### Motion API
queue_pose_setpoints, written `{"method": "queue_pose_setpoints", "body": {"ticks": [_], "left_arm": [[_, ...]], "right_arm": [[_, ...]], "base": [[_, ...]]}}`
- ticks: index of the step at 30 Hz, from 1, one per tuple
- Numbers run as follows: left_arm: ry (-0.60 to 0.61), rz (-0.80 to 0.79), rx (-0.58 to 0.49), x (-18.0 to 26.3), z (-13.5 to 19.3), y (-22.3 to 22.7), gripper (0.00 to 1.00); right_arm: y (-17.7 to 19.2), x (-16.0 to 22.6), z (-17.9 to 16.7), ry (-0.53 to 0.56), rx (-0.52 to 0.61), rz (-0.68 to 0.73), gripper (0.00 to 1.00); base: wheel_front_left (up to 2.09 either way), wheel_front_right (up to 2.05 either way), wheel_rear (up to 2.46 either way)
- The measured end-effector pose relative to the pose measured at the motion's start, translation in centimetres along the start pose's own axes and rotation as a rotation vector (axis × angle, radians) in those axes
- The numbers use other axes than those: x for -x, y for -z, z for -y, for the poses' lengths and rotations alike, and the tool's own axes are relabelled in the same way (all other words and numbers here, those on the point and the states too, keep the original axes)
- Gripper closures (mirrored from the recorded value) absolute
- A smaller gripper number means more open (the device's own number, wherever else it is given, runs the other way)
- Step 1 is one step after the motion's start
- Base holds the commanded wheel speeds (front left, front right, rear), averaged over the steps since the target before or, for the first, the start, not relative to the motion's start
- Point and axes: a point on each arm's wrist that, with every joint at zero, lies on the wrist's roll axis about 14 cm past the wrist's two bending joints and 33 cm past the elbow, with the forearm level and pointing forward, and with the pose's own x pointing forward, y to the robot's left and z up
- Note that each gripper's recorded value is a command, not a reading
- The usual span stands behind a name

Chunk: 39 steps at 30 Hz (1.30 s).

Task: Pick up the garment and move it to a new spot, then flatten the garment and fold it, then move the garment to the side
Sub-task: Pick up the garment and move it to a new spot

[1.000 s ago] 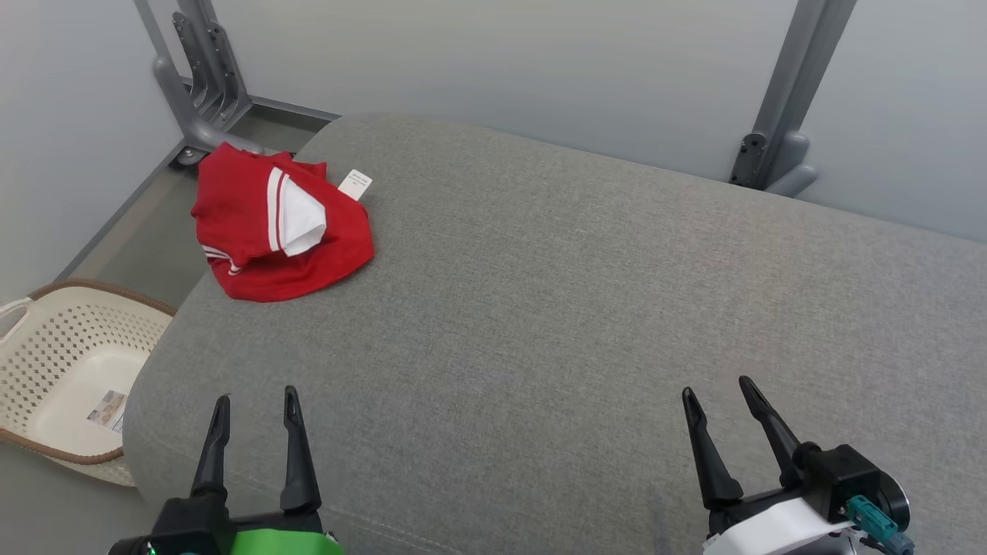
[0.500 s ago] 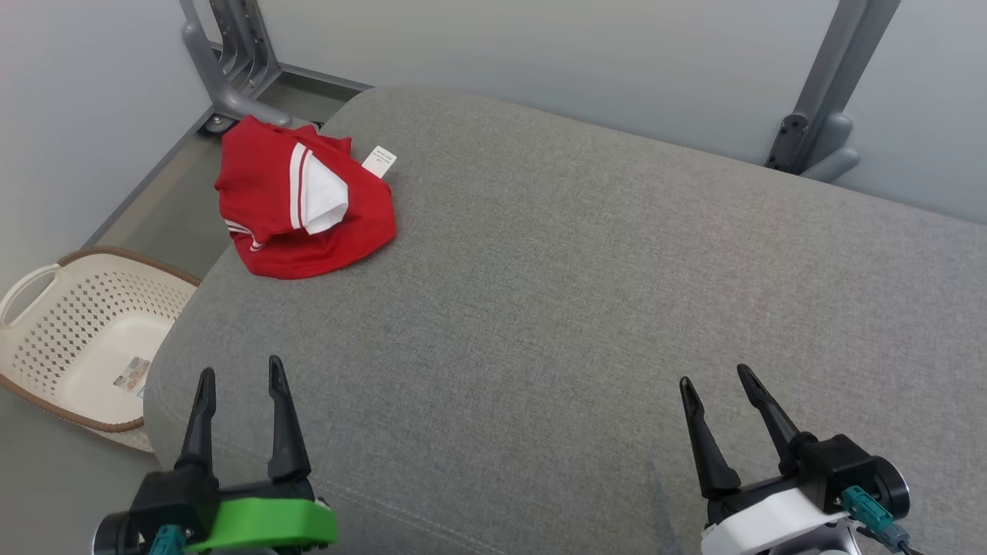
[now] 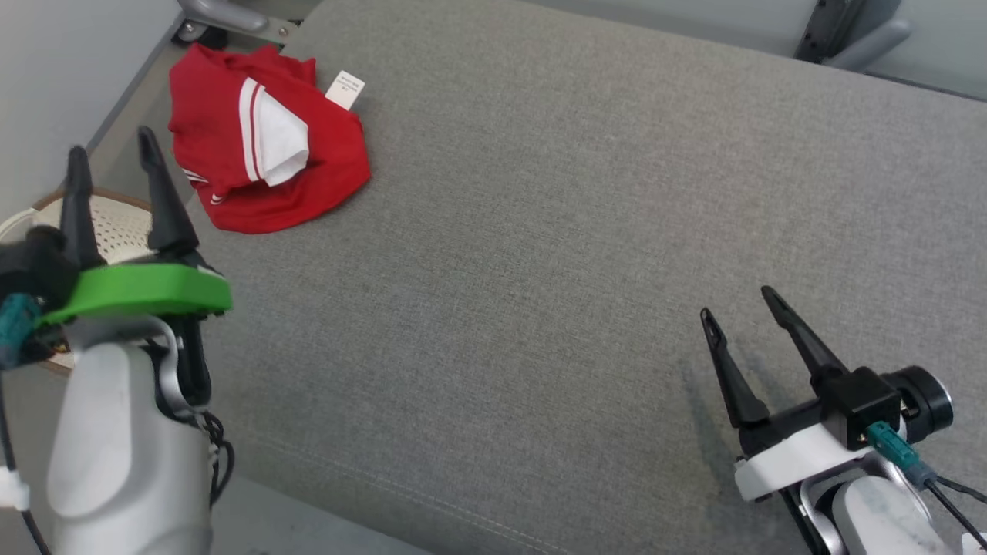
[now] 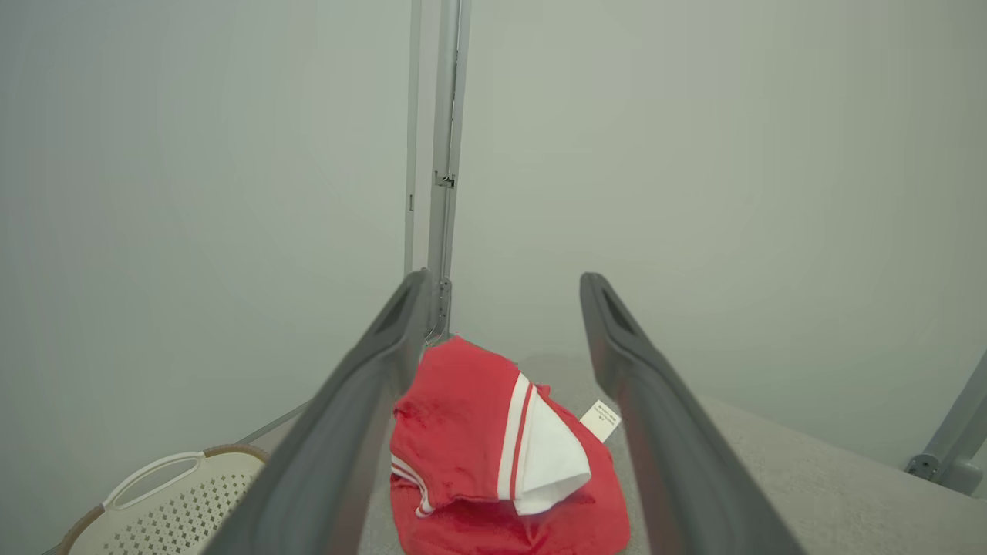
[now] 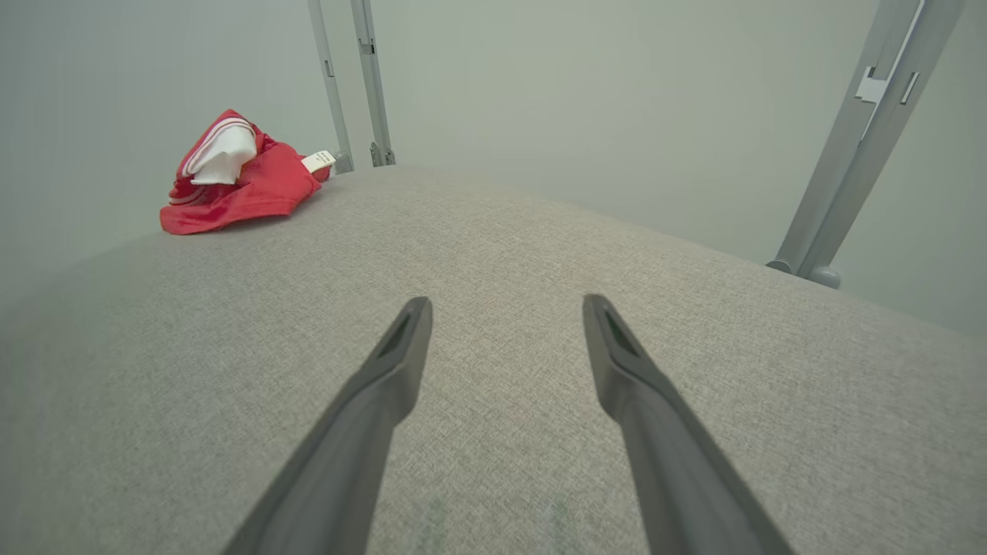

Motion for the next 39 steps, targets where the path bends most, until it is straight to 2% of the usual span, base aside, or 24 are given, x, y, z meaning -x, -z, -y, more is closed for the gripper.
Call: {"method": "queue_pose_setpoints", "body": {"ticks": [8,15,19,26,32,33,34,39], "left_arm": [[-0.019,-0.174,0.035,-6.6,-0.4,4.8,0.0],[-0.046,-0.385,0.069,-10.1,0.2,10.2,0.0],[-0.063,-0.505,0.086,-10.7,0.2,13.4,0.0],[-0.1,-0.737,0.025,-9.1,-0.3,19.7,0.0],[-0.13,-0.828,-0.023,-7.9,-0.7,22.5,0.0],[-0.128,-0.836,-0.025,-7.8,-0.6,22.8,0.43],[-0.125,-0.84,-0.024,-7.7,-0.5,23.0,0.99],[-0.104,-0.813,-0.022,-7.8,-0.2,22.8,1.0]], "right_arm": [[2.4,-0.4,3.9,0.047,0.02,-0.034,0.0],[4.6,-0.4,6.3,0.081,0.017,-0.062,0.0],[5.9,-0.2,7.4,0.103,0.01,-0.081,0.0],[7.7,0.5,9.5,0.149,0.011,-0.109,0.0],[8.2,0.9,10.2,0.177,0.001,-0.118,0.0],[8.3,0.9,10.3,0.18,0.0,-0.118,0.0],[8.3,1.0,10.3,0.183,-0.001,-0.118,0.0],[8.0,0.8,10.5,0.193,-0.006,-0.112,0.0]], "base": [[0.0,0.0,0.0],[0.0,0.0,0.0],[0.0,0.0,0.0],[0.0,0.0,0.0],[0.0,0.0,0.0],[0.0,0.0,0.0],[0.0,0.0,0.0],[0.0,0.0,0.0]]}}
